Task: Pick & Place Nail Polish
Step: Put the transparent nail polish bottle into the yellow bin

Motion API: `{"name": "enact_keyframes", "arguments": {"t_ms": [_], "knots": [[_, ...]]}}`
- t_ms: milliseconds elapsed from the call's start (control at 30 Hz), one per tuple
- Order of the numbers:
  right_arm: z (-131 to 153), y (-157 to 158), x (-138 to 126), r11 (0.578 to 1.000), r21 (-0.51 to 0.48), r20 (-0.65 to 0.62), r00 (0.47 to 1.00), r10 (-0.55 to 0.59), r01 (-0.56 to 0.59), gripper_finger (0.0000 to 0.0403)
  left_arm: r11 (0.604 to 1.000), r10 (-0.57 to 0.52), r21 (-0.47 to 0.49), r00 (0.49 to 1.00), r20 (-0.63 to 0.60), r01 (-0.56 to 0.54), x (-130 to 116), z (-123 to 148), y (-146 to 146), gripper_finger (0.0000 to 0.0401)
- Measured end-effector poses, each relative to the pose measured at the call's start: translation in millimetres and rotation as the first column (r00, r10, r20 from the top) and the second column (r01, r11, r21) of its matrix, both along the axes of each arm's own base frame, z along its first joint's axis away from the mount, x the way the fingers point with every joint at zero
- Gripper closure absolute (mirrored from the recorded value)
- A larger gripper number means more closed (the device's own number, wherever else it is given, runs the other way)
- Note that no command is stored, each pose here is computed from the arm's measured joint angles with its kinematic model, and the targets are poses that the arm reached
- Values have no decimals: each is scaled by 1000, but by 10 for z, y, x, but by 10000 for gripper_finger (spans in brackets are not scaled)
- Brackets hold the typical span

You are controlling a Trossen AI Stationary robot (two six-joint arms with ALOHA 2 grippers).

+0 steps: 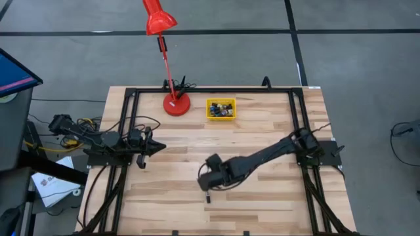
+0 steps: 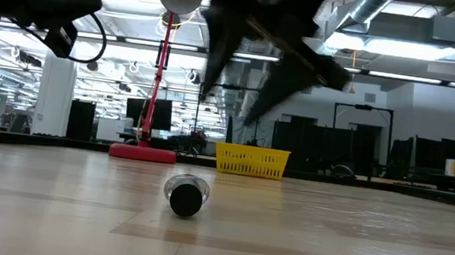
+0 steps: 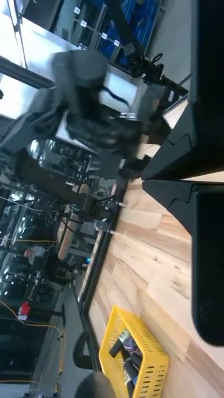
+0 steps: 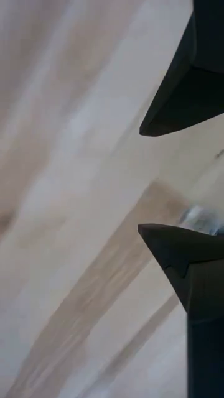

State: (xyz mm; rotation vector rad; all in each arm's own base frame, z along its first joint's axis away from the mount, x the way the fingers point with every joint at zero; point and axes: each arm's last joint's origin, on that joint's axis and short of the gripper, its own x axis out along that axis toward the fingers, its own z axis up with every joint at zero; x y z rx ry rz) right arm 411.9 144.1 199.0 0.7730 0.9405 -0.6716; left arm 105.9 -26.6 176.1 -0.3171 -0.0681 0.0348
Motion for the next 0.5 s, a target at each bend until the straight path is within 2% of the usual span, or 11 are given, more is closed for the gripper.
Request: {"name": "enact_keyframes", "arguments": {"t_ms": [267, 500], "knots": [[-223, 324, 129, 998, 56, -101, 994, 31, -25, 168, 1000, 2, 2, 1000, -8, -2, 12, -7, -4, 400], [-262, 540, 283, 998, 39, -165, 984, 64, -59, 168, 1000, 3, 5, 1000, -15, -3, 20, -13, -6, 400]]}}
